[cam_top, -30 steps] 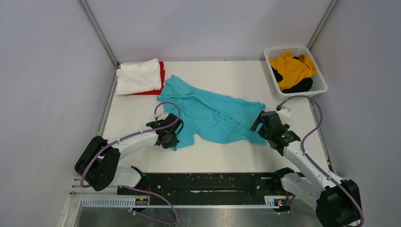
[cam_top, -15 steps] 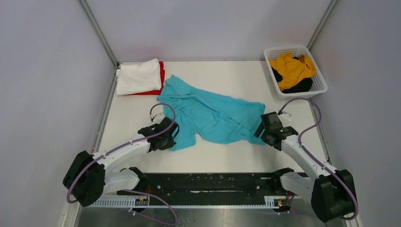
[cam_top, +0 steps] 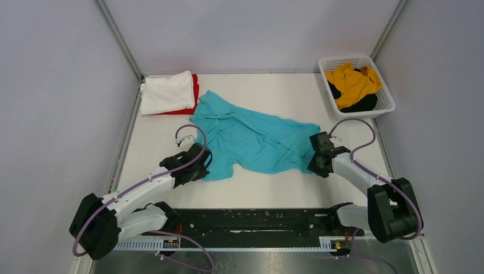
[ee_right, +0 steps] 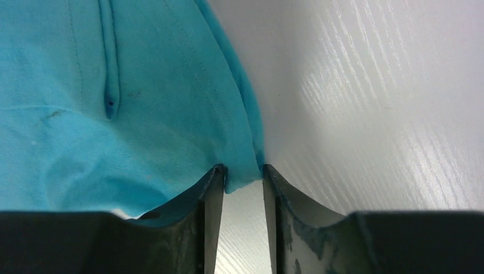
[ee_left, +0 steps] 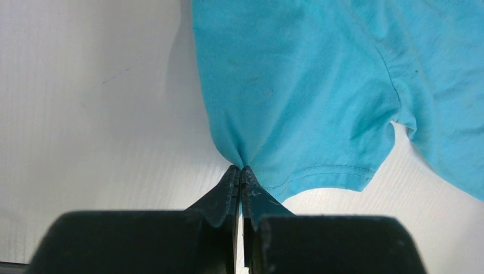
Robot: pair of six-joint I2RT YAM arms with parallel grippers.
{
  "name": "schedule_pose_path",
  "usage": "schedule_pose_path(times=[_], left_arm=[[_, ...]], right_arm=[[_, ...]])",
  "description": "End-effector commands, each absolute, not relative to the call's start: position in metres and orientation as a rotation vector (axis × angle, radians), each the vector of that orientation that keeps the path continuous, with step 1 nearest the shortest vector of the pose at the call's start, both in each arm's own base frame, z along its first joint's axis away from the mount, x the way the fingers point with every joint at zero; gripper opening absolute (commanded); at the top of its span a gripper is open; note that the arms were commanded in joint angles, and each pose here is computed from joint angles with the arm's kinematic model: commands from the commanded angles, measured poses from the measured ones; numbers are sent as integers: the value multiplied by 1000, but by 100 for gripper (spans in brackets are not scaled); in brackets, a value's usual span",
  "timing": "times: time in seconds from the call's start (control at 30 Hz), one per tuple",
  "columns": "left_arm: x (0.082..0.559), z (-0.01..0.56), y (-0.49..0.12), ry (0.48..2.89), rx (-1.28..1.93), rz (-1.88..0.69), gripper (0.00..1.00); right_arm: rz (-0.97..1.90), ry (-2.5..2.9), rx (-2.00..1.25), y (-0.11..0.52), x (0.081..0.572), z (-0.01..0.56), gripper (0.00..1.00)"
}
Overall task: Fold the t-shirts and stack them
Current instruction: Flatten out the tshirt
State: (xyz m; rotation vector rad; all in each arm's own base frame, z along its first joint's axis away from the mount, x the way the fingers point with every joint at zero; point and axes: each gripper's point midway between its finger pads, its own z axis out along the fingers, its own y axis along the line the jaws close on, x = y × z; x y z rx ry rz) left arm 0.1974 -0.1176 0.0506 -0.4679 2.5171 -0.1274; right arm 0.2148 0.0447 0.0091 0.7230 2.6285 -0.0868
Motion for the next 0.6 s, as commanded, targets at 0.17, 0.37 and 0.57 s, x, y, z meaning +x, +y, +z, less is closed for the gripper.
schedule_pose_path(times=[0.17, 0.37, 0.57], left_arm=[[213, 78, -113, 2393, -503, -145, 0], [225, 130, -114, 2255, -510, -237, 0], [233, 249, -111, 1953, -506, -465, 0]], right_arm=[[-63, 2632, 682, 49, 225, 6, 8], [101, 2499, 599, 60, 239, 45, 0], [244, 2243, 551, 59, 245, 139, 0]])
